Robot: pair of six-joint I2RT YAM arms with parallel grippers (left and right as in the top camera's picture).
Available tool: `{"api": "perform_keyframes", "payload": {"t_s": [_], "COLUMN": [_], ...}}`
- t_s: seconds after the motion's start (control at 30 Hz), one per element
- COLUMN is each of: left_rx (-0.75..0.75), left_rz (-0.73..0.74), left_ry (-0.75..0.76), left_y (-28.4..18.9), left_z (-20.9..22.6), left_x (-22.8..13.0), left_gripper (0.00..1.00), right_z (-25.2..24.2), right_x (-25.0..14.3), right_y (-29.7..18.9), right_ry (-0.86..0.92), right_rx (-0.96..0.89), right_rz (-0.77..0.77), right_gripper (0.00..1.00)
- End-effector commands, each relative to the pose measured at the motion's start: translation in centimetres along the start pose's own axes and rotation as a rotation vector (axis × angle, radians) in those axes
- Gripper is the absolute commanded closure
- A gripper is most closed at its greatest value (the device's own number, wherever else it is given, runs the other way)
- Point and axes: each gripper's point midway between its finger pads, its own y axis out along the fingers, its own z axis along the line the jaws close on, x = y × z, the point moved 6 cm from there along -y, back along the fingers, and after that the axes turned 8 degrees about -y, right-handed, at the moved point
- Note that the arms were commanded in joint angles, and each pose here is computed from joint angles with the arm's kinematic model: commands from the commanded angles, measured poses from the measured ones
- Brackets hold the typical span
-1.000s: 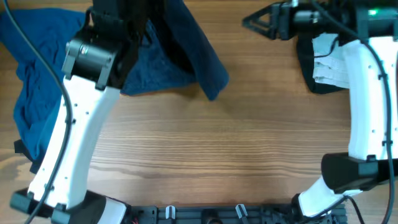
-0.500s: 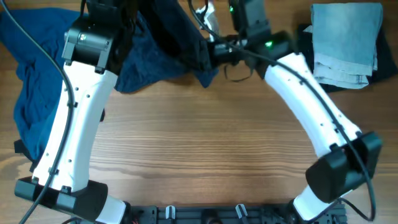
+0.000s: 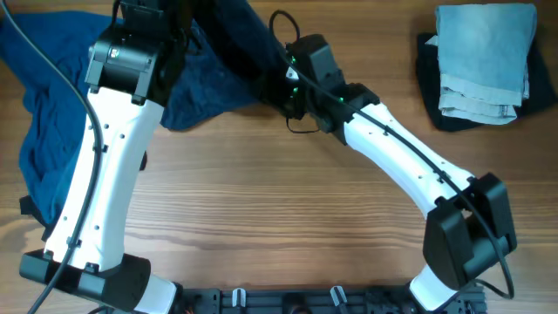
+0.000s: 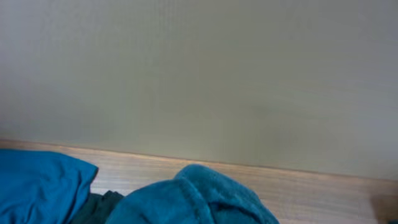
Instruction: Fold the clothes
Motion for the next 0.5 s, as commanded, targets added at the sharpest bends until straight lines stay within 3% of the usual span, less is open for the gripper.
{"api": "perform_keyframes", "payload": {"t_s": [0.0,0.1,0.27,0.47], "left_rx": [0.002,0.004,-0.001,-0.006], "left_rz": [-0.054,-0.047,-0.041,-0.048], "left_ry": [-0.030,-0.028,-0.026,-0.028], "left_y": [-2.0,-2.0,-2.1,-3.0], "left_z": [0.4,0.5,0.4,0.5], "left_x": [1.8,1.7,1.6,1.9], "left_gripper": [0.96,0.96,0.96,0.96], "right_z": [-1.3,-1.8,-2.2,-4.3], "right_x": [1.9,2.6,3.4,2.4], "right_y": [-0.8,-1.0,-0.2,2.9], "right_ry": [0.030,0.035,0.005,0.022], "right_rx": [-0.073,-0.091,-0.091,-0.112], "right_rz": [-0.109,-0.144,-0.182,-0.113], "right_gripper": [0.54,0.50,0.31,0.31]}}
